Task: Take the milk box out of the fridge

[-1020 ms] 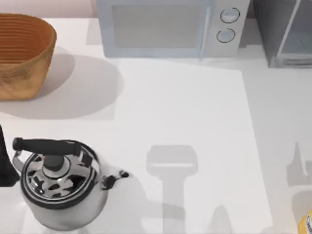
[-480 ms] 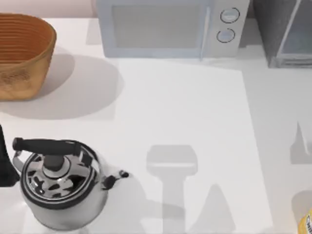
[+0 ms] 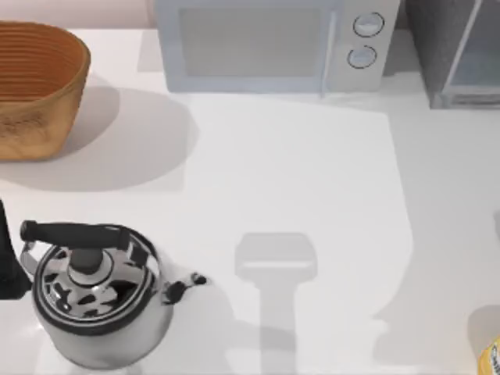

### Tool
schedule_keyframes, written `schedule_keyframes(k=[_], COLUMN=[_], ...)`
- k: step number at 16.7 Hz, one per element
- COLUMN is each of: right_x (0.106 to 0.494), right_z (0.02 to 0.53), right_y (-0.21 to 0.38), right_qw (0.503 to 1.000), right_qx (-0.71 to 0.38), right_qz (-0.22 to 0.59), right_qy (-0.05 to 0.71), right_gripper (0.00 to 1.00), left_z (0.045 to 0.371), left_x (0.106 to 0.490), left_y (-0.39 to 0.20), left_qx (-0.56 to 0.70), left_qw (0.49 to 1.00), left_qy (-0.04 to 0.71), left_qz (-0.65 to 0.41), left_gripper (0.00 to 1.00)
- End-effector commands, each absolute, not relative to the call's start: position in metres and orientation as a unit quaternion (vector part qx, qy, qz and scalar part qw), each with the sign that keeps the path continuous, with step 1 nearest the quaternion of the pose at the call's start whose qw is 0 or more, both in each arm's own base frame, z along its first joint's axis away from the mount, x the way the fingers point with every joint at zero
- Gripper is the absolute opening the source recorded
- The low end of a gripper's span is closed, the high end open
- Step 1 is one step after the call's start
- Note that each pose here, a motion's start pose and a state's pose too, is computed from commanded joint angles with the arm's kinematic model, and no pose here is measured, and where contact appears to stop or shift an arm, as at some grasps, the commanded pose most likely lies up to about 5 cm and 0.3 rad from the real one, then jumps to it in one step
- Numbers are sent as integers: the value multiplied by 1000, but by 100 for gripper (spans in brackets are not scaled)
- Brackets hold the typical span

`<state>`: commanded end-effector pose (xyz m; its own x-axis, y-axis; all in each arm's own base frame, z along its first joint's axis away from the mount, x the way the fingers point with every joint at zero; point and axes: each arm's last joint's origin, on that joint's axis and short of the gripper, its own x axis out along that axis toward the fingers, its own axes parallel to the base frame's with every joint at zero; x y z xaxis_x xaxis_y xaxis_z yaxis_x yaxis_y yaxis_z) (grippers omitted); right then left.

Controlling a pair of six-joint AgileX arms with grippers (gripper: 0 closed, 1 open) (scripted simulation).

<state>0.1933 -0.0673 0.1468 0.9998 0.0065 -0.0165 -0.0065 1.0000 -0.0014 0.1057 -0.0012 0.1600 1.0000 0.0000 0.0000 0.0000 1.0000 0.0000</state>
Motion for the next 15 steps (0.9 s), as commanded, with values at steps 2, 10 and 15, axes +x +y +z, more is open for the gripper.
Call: schedule_keyframes(k=[2,10,15], right_x=[199,205,205], right_z=[136,110,109], right_y=[-79,-102,-101], right_qw=[1000,1000,1000], right_qx=[1,0,1], right_qz=[2,0,1], right_qy=[8,0,3], right_gripper=[100,100,100], left_z=[160,160,160], left_x=[106,106,106], left_y=[-1,-1,-1], left_qx=[0,0,0], left_qw=[1000,1000,1000], left_qy=[0,0,0], left_qz=[0,0,0], left_gripper=[100,100,100])
